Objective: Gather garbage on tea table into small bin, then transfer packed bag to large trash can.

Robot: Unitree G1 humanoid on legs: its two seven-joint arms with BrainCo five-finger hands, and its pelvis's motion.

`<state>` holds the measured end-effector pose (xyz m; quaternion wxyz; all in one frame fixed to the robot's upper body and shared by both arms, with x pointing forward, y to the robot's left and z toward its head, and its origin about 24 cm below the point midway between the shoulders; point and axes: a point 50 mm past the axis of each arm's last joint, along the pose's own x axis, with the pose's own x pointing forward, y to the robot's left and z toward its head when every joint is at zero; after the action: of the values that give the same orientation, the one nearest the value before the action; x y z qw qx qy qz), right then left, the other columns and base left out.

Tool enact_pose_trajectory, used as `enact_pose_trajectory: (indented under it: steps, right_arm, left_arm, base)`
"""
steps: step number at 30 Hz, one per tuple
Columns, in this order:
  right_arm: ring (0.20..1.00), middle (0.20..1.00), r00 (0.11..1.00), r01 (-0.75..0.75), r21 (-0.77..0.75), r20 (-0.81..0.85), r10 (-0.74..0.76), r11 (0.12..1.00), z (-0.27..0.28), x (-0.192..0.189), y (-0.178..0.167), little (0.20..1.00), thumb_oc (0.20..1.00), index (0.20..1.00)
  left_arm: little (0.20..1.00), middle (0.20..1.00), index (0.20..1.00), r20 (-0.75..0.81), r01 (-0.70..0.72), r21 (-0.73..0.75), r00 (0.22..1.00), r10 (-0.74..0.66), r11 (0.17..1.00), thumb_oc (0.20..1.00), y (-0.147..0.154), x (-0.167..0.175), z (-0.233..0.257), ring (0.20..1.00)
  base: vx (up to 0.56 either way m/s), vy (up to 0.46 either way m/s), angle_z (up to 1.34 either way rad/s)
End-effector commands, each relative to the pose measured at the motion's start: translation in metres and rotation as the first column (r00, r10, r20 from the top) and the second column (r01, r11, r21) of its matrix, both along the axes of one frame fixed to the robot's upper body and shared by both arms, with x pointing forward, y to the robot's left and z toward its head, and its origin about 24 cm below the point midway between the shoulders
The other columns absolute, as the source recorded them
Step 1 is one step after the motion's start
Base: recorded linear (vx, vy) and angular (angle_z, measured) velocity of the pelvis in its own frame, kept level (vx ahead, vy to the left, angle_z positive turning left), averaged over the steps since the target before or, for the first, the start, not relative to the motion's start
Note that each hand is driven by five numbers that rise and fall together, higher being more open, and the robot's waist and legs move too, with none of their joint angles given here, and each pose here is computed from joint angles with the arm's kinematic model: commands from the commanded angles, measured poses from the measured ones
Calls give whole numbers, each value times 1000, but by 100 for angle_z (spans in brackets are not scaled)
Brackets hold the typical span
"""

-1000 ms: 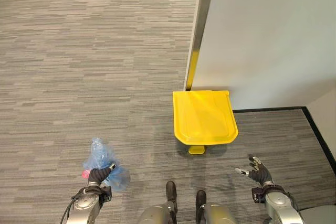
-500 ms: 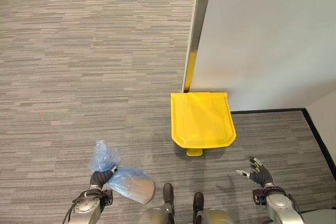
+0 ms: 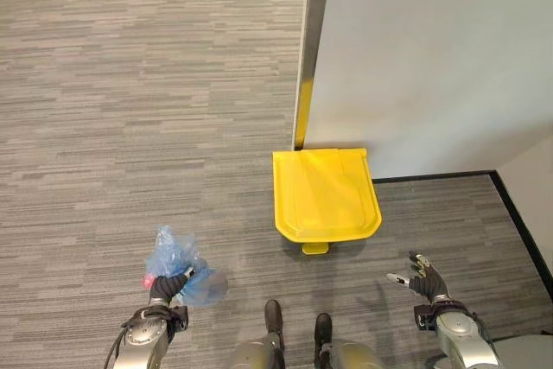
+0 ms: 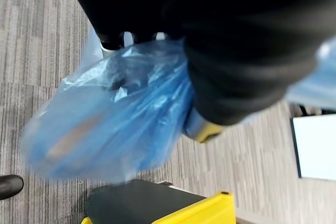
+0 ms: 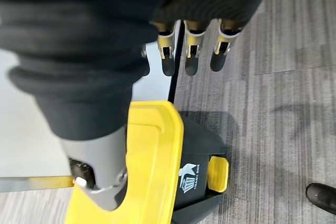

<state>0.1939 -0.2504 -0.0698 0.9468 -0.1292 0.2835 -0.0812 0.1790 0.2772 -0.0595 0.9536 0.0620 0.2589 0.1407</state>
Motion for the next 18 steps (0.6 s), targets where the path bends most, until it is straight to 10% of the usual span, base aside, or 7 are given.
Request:
enact_pose_trajectory:
  steps: [1, 18]
  right_arm:
    - [1000, 1000, 997, -23, 0, 71, 23, 1000, 12, 16, 4, 1000, 1000, 1000]
    - [1000, 1000, 982, 184, -10, 54, -183, 983, 10, -15, -39, 1000, 1000, 1000]
  left_arm:
    - [200, 200, 200, 132, -31, 80, 991, 20, 996, 200, 21, 15, 29, 200]
    - [200, 200, 200, 143, 3, 23, 990, -6, 1000, 200, 3, 31, 24, 200]
  base:
    - [78, 172, -7]
    - [279, -50, 39]
